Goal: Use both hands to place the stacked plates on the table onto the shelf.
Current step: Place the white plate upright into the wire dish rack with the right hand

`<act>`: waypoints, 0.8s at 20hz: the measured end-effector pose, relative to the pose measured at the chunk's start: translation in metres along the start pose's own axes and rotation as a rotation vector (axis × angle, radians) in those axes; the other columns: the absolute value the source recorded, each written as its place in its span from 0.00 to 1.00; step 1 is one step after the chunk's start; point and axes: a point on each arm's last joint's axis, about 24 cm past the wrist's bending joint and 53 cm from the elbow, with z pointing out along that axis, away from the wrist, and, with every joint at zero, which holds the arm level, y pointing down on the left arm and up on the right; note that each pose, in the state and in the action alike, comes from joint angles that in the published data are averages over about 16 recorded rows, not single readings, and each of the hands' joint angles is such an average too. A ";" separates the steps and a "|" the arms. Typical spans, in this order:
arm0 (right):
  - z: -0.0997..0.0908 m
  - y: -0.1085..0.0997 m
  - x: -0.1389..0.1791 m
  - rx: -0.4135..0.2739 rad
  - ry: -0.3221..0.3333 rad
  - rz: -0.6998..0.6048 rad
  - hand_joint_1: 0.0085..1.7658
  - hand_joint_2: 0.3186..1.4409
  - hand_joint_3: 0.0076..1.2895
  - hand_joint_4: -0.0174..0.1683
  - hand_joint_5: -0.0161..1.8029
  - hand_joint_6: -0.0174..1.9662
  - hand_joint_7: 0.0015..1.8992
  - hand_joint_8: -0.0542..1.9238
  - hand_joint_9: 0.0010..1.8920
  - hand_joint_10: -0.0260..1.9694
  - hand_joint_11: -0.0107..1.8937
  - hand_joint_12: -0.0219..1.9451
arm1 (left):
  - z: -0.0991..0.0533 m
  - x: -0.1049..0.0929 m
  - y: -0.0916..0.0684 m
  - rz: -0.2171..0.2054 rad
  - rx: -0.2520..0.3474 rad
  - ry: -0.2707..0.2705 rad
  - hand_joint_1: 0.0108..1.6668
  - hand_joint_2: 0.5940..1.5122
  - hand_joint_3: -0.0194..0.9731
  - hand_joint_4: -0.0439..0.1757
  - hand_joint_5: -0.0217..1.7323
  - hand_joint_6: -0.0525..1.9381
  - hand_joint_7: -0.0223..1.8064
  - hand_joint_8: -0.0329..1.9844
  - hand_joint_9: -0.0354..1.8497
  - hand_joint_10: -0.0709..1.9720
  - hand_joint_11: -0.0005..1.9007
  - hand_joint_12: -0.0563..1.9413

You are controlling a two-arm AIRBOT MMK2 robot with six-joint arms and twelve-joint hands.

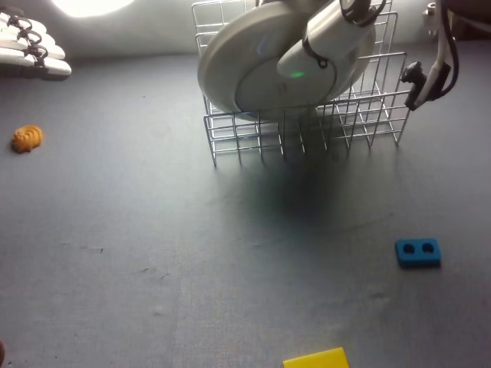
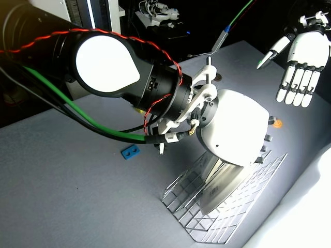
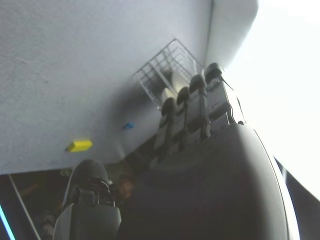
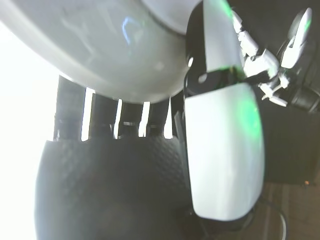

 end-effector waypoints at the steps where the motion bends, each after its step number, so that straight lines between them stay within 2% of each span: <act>1: 0.000 -0.002 0.002 0.001 0.004 -0.004 0.69 0.58 0.00 0.10 0.57 0.40 0.61 0.40 0.70 0.01 0.51 0.44 | 0.000 0.000 0.000 0.000 0.001 0.001 0.00 0.64 0.04 0.21 0.03 0.04 0.02 0.03 0.03 0.04 0.01 0.03; 10: -0.001 -0.016 0.011 0.019 0.024 -0.015 0.69 0.59 0.00 0.10 0.57 0.39 0.59 0.43 0.70 0.01 0.49 0.45 | 0.002 0.002 -0.003 0.002 0.009 0.007 0.00 0.64 0.04 0.21 0.03 0.04 0.02 0.02 0.03 0.04 0.01 0.03; 16: -0.002 -0.019 0.010 0.021 0.023 -0.015 0.69 0.61 0.00 0.12 0.56 0.39 0.58 0.45 0.69 0.01 0.49 0.44 | 0.002 0.003 -0.004 0.003 0.014 0.010 0.00 0.64 0.04 0.21 0.03 0.04 0.02 0.02 0.03 0.04 0.01 0.03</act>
